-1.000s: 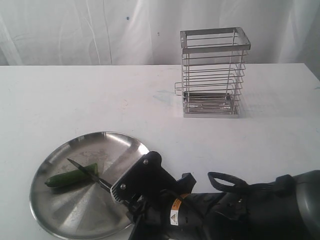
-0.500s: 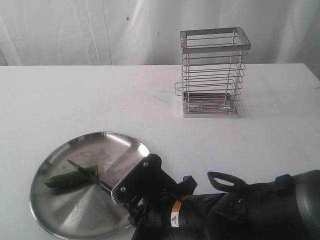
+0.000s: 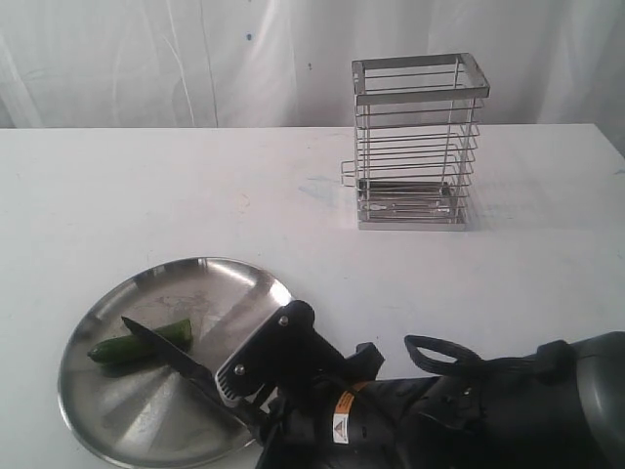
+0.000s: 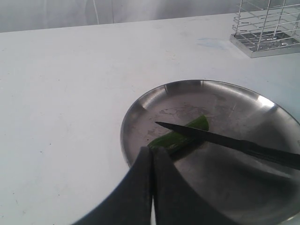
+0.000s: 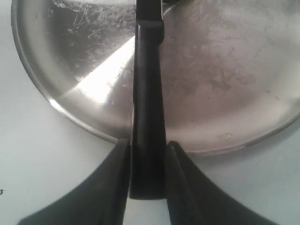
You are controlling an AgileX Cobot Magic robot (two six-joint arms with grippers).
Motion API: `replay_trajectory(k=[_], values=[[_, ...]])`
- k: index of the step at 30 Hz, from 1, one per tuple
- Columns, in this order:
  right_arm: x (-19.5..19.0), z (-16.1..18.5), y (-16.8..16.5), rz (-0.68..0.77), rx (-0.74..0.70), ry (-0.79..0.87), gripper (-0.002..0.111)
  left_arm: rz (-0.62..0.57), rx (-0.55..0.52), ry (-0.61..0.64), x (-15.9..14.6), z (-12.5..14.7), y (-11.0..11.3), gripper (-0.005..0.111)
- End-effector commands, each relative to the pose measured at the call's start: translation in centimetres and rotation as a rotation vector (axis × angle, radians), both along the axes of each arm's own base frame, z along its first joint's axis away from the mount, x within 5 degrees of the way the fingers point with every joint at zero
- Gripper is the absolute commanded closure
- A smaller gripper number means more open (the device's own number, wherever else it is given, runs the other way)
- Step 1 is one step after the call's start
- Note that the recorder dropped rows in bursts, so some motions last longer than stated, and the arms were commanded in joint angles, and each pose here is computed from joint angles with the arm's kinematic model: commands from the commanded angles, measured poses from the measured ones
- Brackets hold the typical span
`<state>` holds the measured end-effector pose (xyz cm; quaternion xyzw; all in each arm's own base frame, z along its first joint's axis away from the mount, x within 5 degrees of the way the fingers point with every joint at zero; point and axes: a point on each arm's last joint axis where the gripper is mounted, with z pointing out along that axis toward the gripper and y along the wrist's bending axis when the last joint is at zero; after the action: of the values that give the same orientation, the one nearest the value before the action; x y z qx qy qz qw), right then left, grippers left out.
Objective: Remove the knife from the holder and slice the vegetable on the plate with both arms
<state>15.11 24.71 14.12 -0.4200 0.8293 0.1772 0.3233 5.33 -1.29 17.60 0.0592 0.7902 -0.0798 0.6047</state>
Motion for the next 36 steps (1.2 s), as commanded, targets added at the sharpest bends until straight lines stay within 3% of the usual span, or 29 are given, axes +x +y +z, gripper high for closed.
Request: replay_trajectory(k=[1, 8, 13, 20, 25, 29, 33, 36], values=[[0.1, 0.5, 0.5, 0.039, 0.005, -0.040, 0.083, -0.007, -0.010, 0.000, 0.0, -0.1, -0.1, 0.107], [-0.1, 2.5, 3.1, 0.337, -0.116, -0.186, 0.072, -0.007, -0.010, 0.000, 0.0, -0.1, -0.1, 0.107], [0.5, 1.6, 4.4, 0.429, -0.228, -0.155, 0.072, -0.007, -0.010, 0.000, 0.0, -0.1, -0.1, 0.107], [1.6, 2.1, 5.2, 0.538, -0.382, -0.231, 0.072, -0.007, -0.010, 0.000, 0.0, -0.1, -0.1, 0.107], [2.0, 2.2, 4.0, 0.461, -0.524, -0.185, 0.072, -0.007, -0.010, 0.000, 0.0, -0.1, -0.1, 0.107], [2.7, 3.4, 3.1, 0.309, -0.606, -0.148, 0.072, -0.007, -0.010, 0.000, 0.0, -0.1, -0.1, 0.107], [3.0, 5.3, 3.3, 0.132, -0.604, -0.170, 0.072, -0.007, -0.010, 0.000, 0.0, -0.1, -0.1, 0.107], [2.5, 5.8, 4.0, 0.125, -0.560, -0.175, 0.072, -0.007, -0.010, 0.000, 0.0, -0.1, -0.1, 0.107]])
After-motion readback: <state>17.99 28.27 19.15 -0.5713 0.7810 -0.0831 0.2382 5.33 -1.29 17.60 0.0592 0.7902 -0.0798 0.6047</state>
